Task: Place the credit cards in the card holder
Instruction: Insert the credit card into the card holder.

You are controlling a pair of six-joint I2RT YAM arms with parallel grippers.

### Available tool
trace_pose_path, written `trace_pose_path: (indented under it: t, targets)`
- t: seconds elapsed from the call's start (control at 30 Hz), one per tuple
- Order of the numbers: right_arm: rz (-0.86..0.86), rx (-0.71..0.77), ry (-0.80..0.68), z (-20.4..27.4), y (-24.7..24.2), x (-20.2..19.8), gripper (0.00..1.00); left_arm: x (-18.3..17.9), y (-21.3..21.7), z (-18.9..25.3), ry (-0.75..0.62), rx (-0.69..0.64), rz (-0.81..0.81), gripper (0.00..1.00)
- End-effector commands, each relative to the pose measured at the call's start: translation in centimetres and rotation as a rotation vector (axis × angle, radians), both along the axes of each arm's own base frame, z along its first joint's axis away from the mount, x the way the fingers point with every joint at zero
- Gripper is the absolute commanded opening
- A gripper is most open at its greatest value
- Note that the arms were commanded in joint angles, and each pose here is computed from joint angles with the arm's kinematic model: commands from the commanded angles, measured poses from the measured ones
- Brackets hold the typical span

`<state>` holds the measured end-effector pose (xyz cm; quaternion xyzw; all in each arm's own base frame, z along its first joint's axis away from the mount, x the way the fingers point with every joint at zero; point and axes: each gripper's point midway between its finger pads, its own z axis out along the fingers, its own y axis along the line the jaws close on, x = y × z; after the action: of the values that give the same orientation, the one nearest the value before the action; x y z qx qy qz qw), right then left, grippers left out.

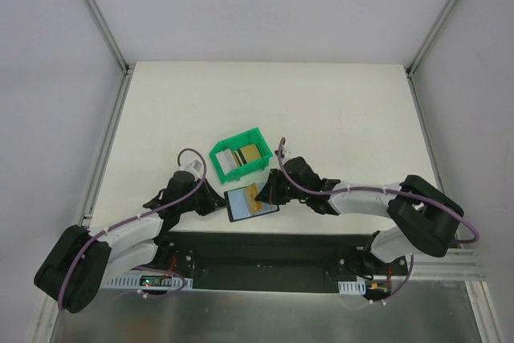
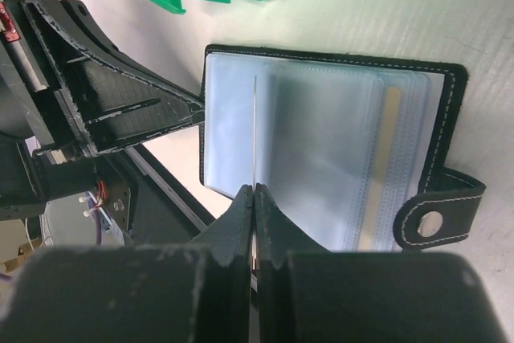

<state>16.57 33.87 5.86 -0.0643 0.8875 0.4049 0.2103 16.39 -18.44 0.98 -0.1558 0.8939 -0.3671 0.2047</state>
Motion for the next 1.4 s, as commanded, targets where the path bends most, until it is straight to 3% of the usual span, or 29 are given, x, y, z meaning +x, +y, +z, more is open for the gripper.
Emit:
trace_pose_path:
  t: [0.0, 0.67, 1.37]
  targets:
    - [-0.008, 0.039, -0.013, 0.5, 0.2, 0.5, 0.00, -3.2, 2.6, -3.7, 0.138, 0.131, 0.001, 0.00]
    - [-0.039, -0.010, 0.105, -4.0, -0.8, -0.1, 0.01, -3.0, 2.7, -3.8, 0.134, 0.141, 0.010, 0.00]
    - [-0.093, -0.005, 0.101, -4.7, -0.1, 1.0, 0.01, -2.9, 2.7, -3.7, 0.134, 0.136, 0.010, 0.00]
